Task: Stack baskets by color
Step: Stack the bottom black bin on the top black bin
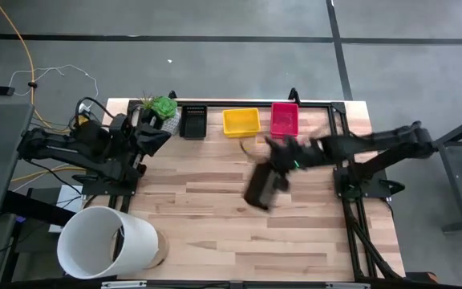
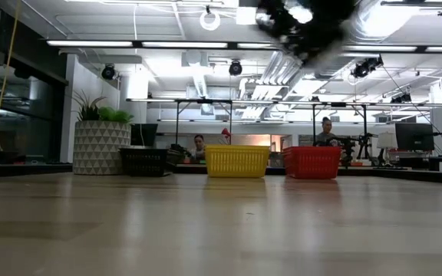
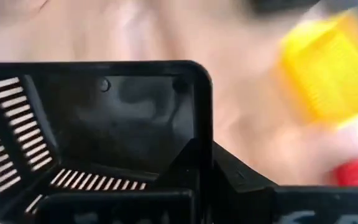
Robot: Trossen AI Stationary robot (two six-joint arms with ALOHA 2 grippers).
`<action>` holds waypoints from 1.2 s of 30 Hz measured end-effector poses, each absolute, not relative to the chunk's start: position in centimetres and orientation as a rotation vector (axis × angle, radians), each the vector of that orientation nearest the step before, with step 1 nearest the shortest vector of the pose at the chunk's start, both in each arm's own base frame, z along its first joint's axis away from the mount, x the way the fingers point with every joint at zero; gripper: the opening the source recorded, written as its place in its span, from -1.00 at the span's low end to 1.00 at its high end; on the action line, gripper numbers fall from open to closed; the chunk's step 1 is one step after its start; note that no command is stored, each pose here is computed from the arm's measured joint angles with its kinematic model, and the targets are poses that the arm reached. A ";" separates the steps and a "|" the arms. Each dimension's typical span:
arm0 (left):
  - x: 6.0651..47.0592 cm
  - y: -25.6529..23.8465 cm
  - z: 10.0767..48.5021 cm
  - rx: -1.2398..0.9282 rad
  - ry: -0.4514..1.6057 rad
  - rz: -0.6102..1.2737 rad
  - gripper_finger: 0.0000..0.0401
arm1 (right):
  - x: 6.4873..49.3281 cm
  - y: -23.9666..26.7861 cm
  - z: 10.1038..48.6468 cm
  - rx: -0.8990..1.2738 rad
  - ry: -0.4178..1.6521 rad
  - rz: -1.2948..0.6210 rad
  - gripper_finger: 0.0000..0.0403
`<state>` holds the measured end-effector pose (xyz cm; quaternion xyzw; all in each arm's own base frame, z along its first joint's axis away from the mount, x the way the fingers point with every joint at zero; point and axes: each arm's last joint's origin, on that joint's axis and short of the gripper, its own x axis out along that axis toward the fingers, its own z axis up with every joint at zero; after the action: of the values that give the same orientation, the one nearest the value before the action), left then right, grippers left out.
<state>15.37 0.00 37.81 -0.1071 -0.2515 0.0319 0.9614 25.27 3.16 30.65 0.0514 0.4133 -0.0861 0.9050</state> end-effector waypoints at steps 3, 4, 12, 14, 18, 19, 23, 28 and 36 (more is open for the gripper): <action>15.2 0.0 37.9 -0.217 -0.513 0.059 -1.00 | 28.7 -0.3 33.0 0.033 0.769 -0.309 -1.00; 15.2 0.0 37.9 -0.216 -0.512 0.054 -1.00 | 29.9 -1.5 33.7 0.013 0.746 -0.341 -1.00; 15.3 -0.1 37.8 -0.212 -0.501 0.037 -1.00 | 39.7 -9.5 37.3 -0.164 0.613 -0.526 -1.00; 15.3 -0.1 37.8 -0.214 -0.501 0.037 -1.00 | 41.9 -11.0 37.0 -0.203 0.622 -0.533 -1.00; 15.3 -0.1 37.8 -0.221 -0.502 0.035 -1.00 | 45.5 -13.4 35.5 -0.268 0.640 -0.540 -1.00; 15.3 -0.1 37.8 -0.221 -0.502 0.035 -1.00 | 46.2 -13.9 34.8 -0.284 0.655 -0.536 -1.00; 15.3 -0.1 37.8 -0.221 -0.502 0.036 -1.00 | 48.7 -15.6 31.9 -0.332 0.718 -0.512 -1.00; 15.3 -0.1 37.8 -0.221 -0.502 0.037 -1.00 | 50.2 -17.2 28.6 -0.379 0.759 -0.471 -1.00; 15.3 -0.1 37.8 -0.223 -0.502 0.043 -1.00 | 50.2 -19.1 26.0 -0.398 0.843 -0.459 -1.00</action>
<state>15.31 -0.07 37.78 -0.1100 -0.2480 0.0212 0.9623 50.21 -19.06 25.96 -0.1902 0.4027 -0.2195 0.8680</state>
